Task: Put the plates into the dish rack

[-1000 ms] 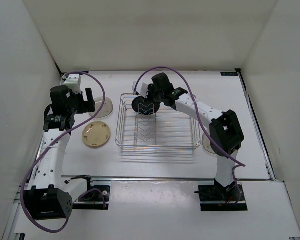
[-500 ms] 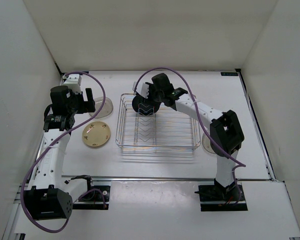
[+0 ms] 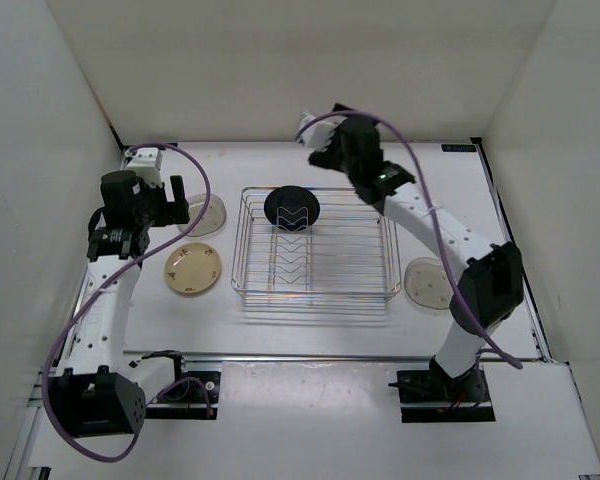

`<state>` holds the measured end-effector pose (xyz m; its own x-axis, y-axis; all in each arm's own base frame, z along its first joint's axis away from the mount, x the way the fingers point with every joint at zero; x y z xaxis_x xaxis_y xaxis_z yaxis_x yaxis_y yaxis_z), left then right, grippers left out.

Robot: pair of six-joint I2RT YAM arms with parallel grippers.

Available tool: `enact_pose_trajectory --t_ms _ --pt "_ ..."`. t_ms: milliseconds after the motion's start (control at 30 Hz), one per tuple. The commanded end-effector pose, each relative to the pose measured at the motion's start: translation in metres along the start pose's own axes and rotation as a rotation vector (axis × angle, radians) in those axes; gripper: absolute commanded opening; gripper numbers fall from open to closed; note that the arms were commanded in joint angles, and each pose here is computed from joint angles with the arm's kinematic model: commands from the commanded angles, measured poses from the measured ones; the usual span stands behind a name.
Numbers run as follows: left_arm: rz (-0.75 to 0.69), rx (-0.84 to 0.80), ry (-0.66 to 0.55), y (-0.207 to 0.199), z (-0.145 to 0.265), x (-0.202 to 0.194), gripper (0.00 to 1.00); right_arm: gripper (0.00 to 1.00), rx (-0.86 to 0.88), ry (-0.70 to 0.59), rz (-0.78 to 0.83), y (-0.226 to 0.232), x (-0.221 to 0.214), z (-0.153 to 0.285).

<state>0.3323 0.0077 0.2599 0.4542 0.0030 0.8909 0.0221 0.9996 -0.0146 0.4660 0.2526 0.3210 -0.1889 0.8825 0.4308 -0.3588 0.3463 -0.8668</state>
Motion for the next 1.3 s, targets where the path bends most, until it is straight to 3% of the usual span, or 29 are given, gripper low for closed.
enact_pose_trajectory --t_ms 0,167,267,467,733,1267 --pt "-0.003 0.009 0.056 0.012 -0.019 -0.011 1.0 1.0 -0.241 0.231 -0.254 -0.079 -0.088 0.042" --pt "0.06 -0.017 0.211 0.049 -0.071 -0.053 0.96 1.0 -0.224 0.315 -0.407 -0.045 -0.169 0.096" --pt "0.135 -0.102 0.215 0.058 -0.088 -0.049 0.93 1.0 -0.201 0.359 -0.494 -0.02 -0.202 0.115" --pt "0.217 -0.185 0.269 0.071 -0.13 -0.058 0.89 1.0 -0.107 0.399 -0.68 0.018 -0.236 0.132" --pt "0.261 -0.286 0.362 0.07 -0.17 -0.097 0.81 0.99 0.013 0.368 -0.848 0.057 -0.251 0.141" --pt "0.288 -0.326 0.426 0.073 -0.202 -0.127 0.64 0.96 0.058 0.354 -0.92 0.078 -0.26 0.151"
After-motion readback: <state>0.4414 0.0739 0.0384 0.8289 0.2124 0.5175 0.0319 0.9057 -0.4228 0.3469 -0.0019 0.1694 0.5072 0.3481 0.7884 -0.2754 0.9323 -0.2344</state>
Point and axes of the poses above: each gripper's point midway between its finger pads, its own z axis back along the fingers, its own y axis along the line the jaws close on, x = y × z, the point moved 1 cm from there along z, back along the fingers
